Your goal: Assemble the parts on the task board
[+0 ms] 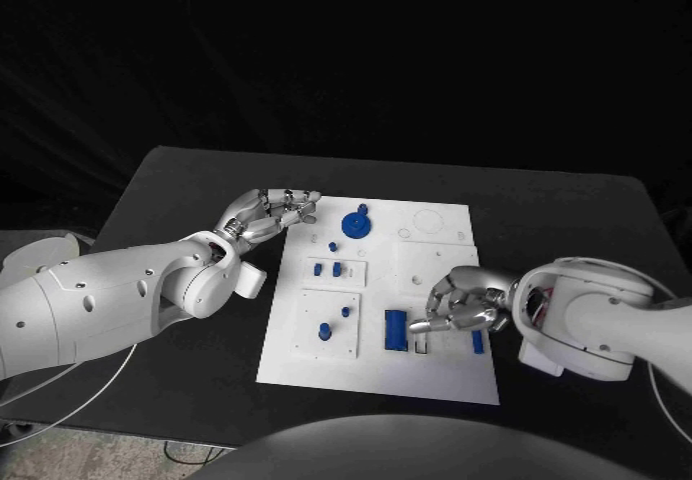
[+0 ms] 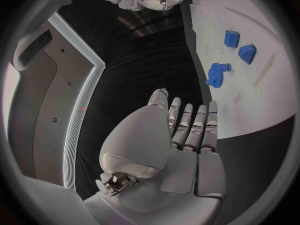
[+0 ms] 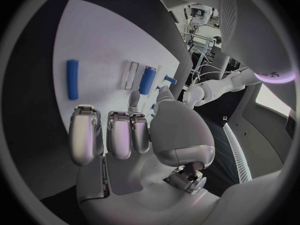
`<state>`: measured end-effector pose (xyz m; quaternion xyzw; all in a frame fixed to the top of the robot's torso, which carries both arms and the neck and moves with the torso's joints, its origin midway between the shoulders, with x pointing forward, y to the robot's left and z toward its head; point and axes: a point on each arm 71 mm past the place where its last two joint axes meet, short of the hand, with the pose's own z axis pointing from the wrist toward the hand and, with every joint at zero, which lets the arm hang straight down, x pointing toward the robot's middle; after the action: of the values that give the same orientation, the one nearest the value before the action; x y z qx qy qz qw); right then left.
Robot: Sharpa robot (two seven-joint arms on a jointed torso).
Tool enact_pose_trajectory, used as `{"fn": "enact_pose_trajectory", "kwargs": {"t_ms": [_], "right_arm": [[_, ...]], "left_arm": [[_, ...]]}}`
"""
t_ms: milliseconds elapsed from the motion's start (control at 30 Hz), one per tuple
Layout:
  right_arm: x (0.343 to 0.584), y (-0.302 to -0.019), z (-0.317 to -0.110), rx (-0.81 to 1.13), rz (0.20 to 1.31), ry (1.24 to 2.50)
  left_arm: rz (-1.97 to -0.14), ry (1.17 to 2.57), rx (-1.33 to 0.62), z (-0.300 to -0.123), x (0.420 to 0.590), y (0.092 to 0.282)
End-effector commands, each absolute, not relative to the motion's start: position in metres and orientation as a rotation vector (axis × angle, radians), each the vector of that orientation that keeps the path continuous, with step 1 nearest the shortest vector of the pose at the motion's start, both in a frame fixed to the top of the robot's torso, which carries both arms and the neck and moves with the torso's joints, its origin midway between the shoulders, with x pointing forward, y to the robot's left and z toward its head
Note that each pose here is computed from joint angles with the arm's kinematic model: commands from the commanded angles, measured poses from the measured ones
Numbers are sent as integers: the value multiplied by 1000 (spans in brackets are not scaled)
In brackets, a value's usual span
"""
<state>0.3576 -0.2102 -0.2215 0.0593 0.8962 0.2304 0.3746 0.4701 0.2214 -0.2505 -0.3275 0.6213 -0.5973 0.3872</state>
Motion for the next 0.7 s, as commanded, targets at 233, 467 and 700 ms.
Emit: {"fn": "enact_pose_trajectory", "kwargs": {"t_ms": [233, 467, 700], "right_arm": [[372, -251, -196, 76, 339, 2319], [375, -264, -198, -49, 189, 2279], [373, -268, -208, -90, 140, 2287]], "left_arm": [[-1548, 1561, -833, -249, 470, 219], [-1548, 1562, -836, -250, 471, 219], [-1549, 1565, -837, -252, 471, 219]]}}
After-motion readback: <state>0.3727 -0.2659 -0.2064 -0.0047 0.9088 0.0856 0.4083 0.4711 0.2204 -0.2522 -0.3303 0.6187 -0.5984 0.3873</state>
